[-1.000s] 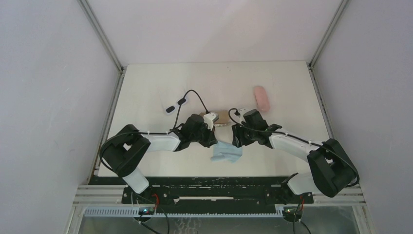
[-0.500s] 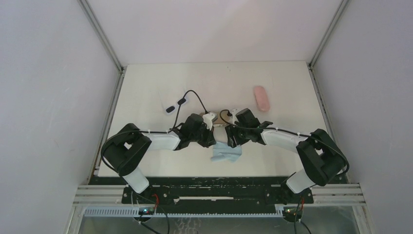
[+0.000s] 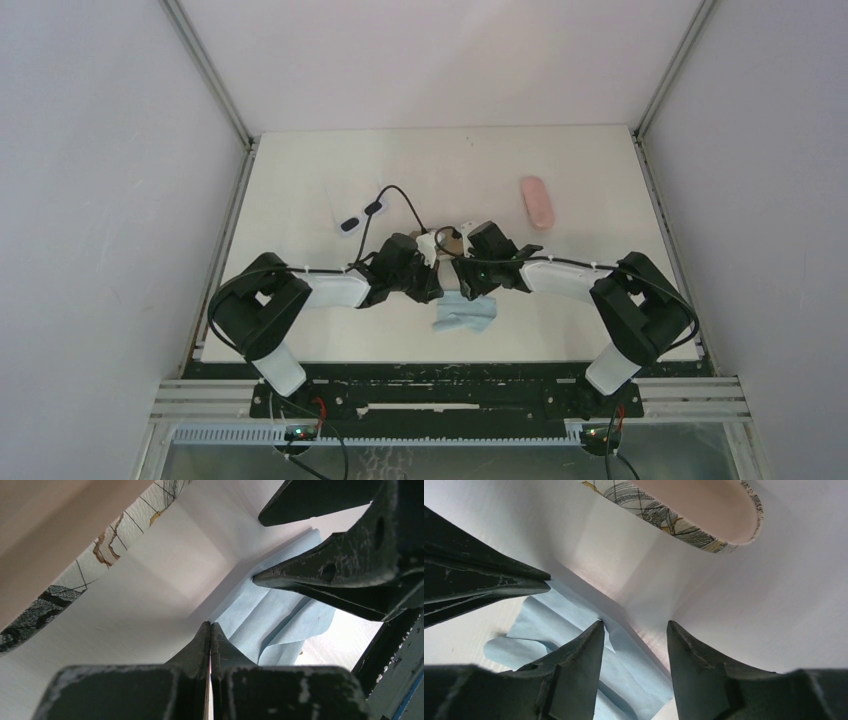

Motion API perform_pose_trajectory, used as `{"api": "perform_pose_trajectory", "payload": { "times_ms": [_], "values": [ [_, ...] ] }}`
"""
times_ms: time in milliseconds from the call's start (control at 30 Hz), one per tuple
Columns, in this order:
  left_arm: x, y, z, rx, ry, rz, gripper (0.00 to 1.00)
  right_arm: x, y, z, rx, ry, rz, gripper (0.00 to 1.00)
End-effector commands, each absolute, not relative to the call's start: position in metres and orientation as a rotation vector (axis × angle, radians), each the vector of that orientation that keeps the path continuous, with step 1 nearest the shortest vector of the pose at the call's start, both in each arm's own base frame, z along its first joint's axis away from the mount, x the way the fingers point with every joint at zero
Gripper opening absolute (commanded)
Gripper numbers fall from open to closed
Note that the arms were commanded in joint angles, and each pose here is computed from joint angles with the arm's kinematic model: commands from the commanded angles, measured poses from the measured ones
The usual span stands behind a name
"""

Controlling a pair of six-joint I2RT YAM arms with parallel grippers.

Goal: Organize the sunglasses
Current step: Fold the glasses cleaning cloth at the center of the board.

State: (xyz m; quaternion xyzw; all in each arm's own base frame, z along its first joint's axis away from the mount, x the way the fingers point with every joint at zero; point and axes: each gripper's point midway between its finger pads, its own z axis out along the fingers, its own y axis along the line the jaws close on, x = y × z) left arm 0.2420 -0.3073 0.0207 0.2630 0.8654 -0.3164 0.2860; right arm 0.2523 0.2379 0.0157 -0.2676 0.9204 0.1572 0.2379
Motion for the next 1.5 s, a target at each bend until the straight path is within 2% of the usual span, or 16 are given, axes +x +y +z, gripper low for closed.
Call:
{"api": "perform_pose_trajectory", "payload": {
  "times_ms": [0, 333, 467, 767, 1467],
  "values": [
    [0.254, -0.321, 0.041, 0.7, 2.251, -0.893, 0.0, 0.261, 0.238, 0.02, -0.733, 2.498, 0.377, 0.47],
    [0.253, -0.318, 0.04, 0.698, 2.251, -0.893, 0.0, 0.257, 0.23, 0.027, -0.704, 2.509, 0.392, 0.28],
    [0.253, -0.318, 0.04, 0.701, 2.251, -0.893, 0.0, 0.253, 0.226, 0.026, -0.701, 2.53, 0.419, 0.24],
    [0.253, -0.316, 0.04, 0.702, 2.252, -0.888, 0.0, 0.251, 0.214, 0.027, -0.604, 2.571, 0.444, 0.24],
    [0.252, -0.315, 0.041, 0.709, 2.248, -0.897, 0.0, 0.242, 0.195, 0.024, -0.481, 2.675, 0.388, 0.3]
  ]
}}
